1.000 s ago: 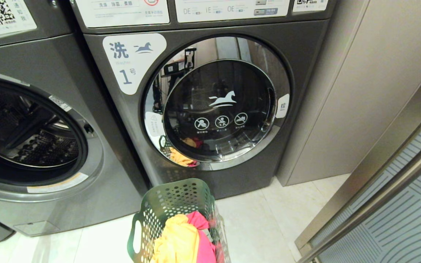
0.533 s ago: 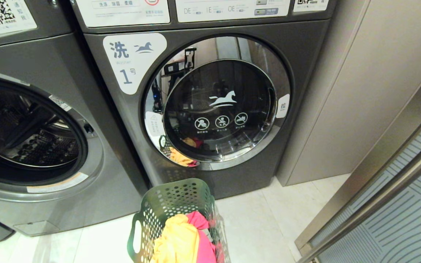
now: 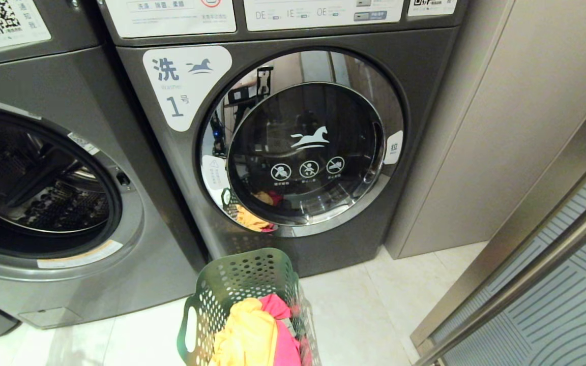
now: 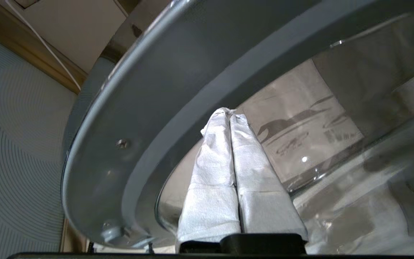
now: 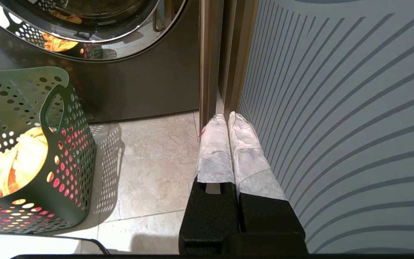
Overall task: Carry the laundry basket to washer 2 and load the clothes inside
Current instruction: Open the lid of the washing machine, then place the clothes into the washing machine
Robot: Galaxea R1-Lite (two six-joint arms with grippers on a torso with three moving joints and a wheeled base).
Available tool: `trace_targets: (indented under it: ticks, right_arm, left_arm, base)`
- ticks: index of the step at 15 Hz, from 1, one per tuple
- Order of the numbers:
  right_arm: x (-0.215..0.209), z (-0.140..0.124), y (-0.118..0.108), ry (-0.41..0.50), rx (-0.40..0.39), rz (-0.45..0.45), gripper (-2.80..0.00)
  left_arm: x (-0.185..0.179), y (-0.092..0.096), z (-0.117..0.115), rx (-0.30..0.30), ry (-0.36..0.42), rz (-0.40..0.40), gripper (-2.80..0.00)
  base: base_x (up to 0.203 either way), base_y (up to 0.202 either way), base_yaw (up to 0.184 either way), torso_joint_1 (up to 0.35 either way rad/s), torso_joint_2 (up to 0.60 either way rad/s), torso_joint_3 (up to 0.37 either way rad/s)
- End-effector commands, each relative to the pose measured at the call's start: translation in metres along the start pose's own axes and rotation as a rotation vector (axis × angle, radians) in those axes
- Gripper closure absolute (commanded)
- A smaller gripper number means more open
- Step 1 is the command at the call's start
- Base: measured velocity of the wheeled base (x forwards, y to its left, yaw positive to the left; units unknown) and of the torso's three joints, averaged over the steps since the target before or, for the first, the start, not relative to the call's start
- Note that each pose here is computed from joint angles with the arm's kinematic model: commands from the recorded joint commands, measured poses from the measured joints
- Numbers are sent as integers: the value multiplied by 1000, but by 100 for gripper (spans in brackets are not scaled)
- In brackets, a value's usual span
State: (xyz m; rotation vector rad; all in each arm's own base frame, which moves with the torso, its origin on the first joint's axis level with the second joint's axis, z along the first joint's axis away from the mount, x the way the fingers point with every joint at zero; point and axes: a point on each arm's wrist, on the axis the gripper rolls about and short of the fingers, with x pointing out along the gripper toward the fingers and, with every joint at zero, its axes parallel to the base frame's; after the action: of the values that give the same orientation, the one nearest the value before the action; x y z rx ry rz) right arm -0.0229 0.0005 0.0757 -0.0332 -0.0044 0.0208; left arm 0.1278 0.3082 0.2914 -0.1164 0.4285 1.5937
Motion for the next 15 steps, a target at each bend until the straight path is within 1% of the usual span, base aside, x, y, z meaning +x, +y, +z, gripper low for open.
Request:
trace_targets:
  ticks: [1, 4, 7, 10, 14, 15]
  right_arm:
    - [0, 0, 0, -1, -1, 1, 0]
    - [0, 0, 0, -1, -1, 1, 0]
    - [0, 0, 0, -1, -1, 1, 0]
    - [0, 0, 0, -1, -1, 1, 0]
    - [0, 0, 0, -1, -1, 1, 0]
    - [0, 0, 0, -1, -1, 1, 0]
  left_arm:
    - [20, -14, 4, 6, 2, 6, 0]
    - [30, -19, 11, -5, -16, 20, 0]
    - [40, -20, 16, -24, -29, 114, 0]
    - [55, -27, 21, -83, -47, 164, 0]
    - [57, -31, 23, -152, -57, 159, 0]
    - [54, -35, 24, -153, -61, 148, 0]
  base:
    - [0, 0, 0, 0, 0, 0]
    - [0, 0, 0, 0, 0, 0]
    - [0, 0, 0, 0, 0, 0]
    - [0, 0, 0, 0, 0, 0]
    - [0, 0, 0, 0, 0, 0]
    - [0, 0, 0, 0, 0, 0]
